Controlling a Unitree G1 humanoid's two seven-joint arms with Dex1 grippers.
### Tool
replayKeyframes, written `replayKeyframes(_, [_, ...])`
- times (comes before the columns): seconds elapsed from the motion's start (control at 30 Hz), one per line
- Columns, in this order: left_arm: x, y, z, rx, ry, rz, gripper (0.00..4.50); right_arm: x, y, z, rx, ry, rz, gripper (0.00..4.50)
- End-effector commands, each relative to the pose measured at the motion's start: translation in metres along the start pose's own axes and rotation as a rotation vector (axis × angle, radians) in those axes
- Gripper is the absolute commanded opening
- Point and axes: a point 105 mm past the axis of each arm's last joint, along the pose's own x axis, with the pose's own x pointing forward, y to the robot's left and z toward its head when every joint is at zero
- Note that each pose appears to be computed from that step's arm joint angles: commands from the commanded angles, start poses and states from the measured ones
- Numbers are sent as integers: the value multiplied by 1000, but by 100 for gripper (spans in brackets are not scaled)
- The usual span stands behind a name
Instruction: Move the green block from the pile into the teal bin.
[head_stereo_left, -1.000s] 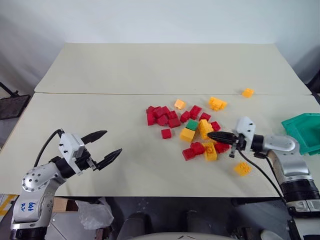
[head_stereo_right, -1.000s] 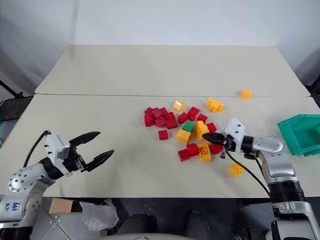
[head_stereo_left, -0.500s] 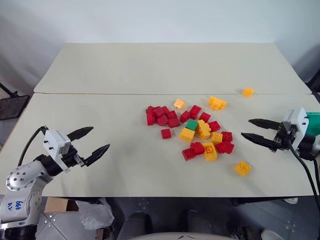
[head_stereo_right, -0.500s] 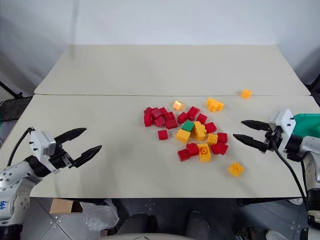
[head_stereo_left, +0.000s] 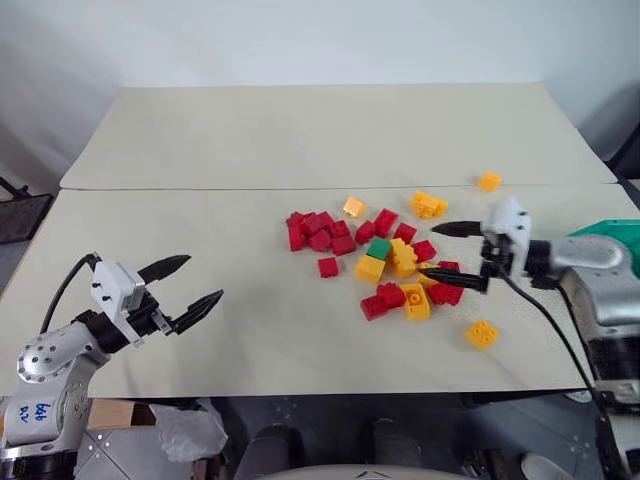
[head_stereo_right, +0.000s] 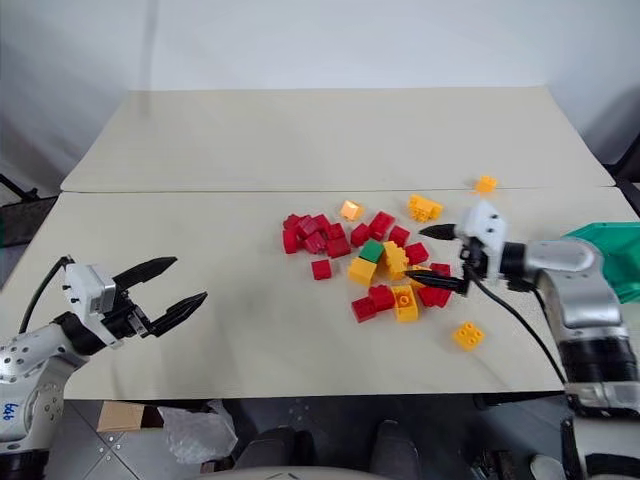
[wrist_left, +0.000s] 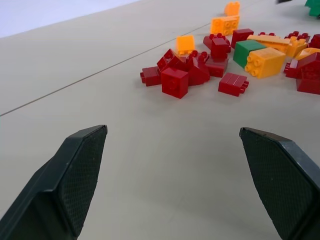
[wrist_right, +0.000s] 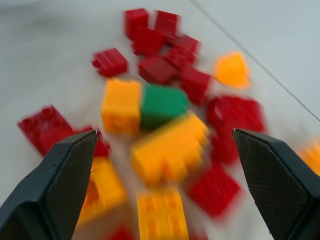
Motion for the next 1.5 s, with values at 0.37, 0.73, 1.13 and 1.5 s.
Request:
replayKeyframes(0.37, [18,-47,11,55,-14,-220,450,44,-22,14,-179,186,62,448])
replayKeyframes(0.73, [30,-55,18,59,-54,-249,450,30,-32,-2,-187,255,71,448])
replayKeyframes(1.13, [35,-52,18,65,-64,-249,450,76,-22,-5,-227,262,88,448])
replayKeyframes(1.5, [33,-50,16,67,-68,-235,450,65,-20,-9,-137,307,109,259])
